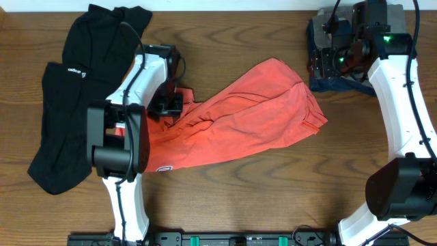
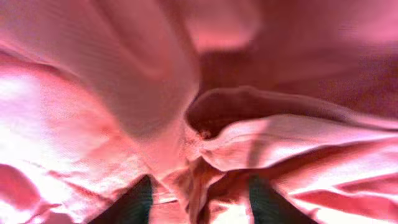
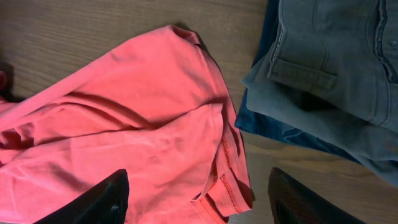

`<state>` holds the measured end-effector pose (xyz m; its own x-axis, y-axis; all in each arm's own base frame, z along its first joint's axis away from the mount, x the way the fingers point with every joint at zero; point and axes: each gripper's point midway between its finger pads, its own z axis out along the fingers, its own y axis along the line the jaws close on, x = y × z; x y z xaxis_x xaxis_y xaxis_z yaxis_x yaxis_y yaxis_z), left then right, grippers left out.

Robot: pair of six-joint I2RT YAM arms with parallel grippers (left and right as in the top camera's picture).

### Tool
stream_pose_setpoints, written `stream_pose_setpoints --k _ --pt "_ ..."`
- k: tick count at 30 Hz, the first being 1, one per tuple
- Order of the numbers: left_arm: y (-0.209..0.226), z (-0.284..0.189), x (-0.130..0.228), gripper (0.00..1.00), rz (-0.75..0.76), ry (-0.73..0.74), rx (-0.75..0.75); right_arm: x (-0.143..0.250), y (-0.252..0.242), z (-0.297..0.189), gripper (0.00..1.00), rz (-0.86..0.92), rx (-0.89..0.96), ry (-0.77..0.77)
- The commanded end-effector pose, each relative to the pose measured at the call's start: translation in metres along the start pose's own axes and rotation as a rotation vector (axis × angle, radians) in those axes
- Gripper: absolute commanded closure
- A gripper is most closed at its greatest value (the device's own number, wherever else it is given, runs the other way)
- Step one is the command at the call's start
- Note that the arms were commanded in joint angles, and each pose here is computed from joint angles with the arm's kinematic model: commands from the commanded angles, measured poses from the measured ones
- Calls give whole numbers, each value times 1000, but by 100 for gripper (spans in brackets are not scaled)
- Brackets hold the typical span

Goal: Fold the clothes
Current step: 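Fold the left corner diagonally toward the shirt center with the left gripper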

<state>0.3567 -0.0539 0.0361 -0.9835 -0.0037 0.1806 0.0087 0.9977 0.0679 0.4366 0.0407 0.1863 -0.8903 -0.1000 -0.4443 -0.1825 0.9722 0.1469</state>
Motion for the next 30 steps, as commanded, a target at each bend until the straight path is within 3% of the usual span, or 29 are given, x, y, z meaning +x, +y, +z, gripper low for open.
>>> stream_pose_setpoints --k 1,4,13,21,25,30 --pt "-3 -47 -15 33 78 -166 12 2 2 7 30 -19 -2 14" --pt "-15 -55 -24 26 145 -229 23 0 2 7 30 -21 -3 5" --pt "-56 -30 -32 26 437 -222 44 0 4 7 30 -16 -13 6" --pt "-53 0 -39 26 441 -169 36 1 4 7 30 -16 -13 7" --pt "-54 3 -46 35 439 -190 35 0 4 7 30 -16 -13 6" --pt "-55 3 -48 67 438 -199 36 0 4 7 30 -17 -13 6"
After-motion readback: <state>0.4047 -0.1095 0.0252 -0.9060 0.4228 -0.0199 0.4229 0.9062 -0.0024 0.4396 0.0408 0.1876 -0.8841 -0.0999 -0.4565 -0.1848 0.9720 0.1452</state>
